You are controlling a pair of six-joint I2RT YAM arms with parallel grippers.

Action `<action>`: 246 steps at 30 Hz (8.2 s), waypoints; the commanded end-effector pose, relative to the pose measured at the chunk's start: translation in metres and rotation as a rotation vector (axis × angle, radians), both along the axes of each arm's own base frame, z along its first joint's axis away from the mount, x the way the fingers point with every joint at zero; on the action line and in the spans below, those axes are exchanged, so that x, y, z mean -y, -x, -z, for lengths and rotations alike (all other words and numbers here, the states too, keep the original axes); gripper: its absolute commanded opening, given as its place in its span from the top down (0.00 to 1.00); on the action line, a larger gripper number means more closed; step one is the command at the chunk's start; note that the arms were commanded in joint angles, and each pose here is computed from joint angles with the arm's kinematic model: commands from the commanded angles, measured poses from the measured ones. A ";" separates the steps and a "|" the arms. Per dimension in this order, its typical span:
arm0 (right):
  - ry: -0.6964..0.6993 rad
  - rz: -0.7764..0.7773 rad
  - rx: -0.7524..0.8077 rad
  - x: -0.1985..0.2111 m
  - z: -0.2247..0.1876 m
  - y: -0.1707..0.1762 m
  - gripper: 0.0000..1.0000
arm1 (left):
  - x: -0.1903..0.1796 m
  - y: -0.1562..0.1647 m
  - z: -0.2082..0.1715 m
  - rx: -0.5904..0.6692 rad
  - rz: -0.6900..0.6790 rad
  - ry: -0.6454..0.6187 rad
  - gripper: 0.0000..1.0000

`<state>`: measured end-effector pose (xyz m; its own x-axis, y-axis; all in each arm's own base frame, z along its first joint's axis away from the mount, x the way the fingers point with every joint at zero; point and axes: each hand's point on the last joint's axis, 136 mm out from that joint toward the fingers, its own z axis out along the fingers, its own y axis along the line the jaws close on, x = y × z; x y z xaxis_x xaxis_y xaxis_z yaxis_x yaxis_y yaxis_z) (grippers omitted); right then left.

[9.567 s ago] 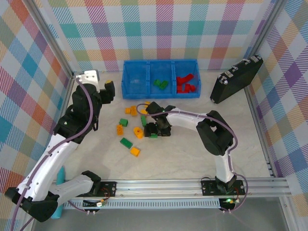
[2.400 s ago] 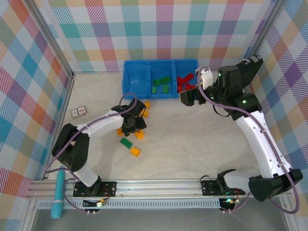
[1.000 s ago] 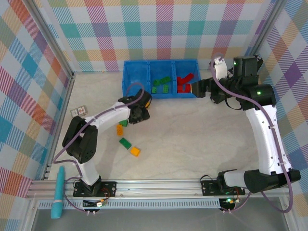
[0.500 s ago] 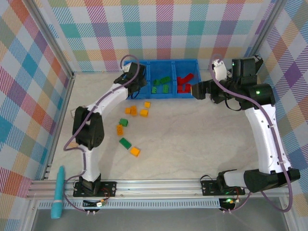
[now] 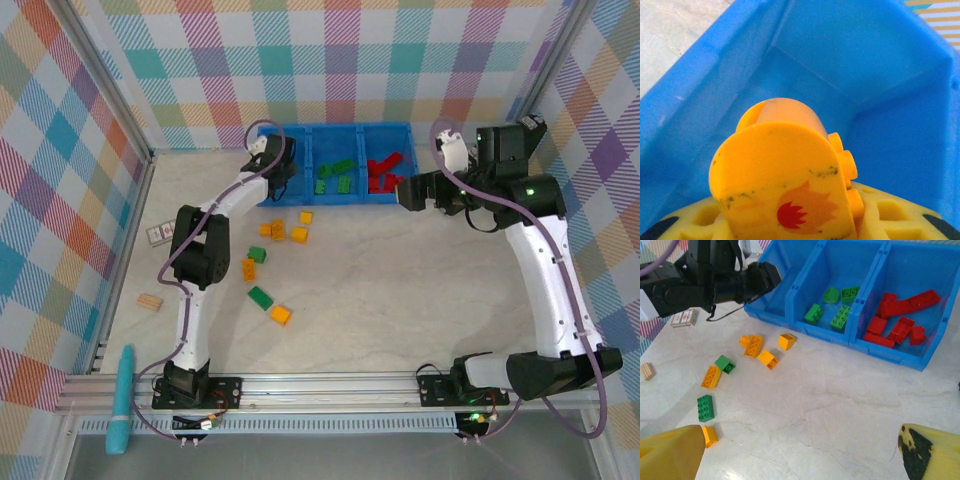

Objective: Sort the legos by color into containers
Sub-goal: Place the lego in the container, then pick up the lego from the center of the table, then place the lego in the container, then pick up the lego from the top-center of the table, then place the lego in the container.

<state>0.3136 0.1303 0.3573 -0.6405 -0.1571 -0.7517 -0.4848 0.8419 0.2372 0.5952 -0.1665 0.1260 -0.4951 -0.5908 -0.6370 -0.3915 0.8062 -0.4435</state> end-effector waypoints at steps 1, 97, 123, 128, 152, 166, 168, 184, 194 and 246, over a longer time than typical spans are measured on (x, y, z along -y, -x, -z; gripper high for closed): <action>-0.007 0.010 -0.005 0.002 0.003 0.000 0.01 | 0.005 -0.003 -0.014 0.037 0.012 0.039 0.58; 0.002 -0.004 -0.006 -0.004 0.021 -0.024 0.01 | 0.046 0.111 -0.039 -0.026 0.631 -0.527 0.67; -0.049 -0.032 -0.026 -0.015 0.013 -0.033 0.01 | 0.015 -0.004 -0.011 0.094 0.428 -0.398 0.43; -0.059 -0.046 -0.033 -0.019 0.016 -0.036 0.01 | 0.015 0.011 -0.022 0.108 0.455 -0.428 0.35; -0.084 -0.065 -0.023 -0.029 0.009 -0.031 0.01 | 0.071 0.133 0.049 -0.097 0.648 -0.473 0.38; -0.080 -0.095 -0.026 -0.037 0.006 -0.022 0.01 | 0.065 0.110 0.076 -0.142 0.557 -0.528 0.33; -0.087 -0.104 -0.026 -0.039 0.005 -0.022 0.01 | 0.065 0.106 0.077 -0.140 0.552 -0.543 0.32; -0.078 -0.127 -0.049 -0.049 0.011 -0.030 0.01 | 0.059 0.086 0.091 -0.188 0.533 -0.564 0.30; -0.075 -0.127 -0.055 -0.053 0.015 -0.036 0.01 | 0.058 0.083 0.104 -0.257 0.572 -0.511 0.38; -0.098 -0.169 -0.042 -0.068 0.029 -0.046 0.01 | -0.009 -0.027 -0.005 0.036 0.304 -0.419 0.41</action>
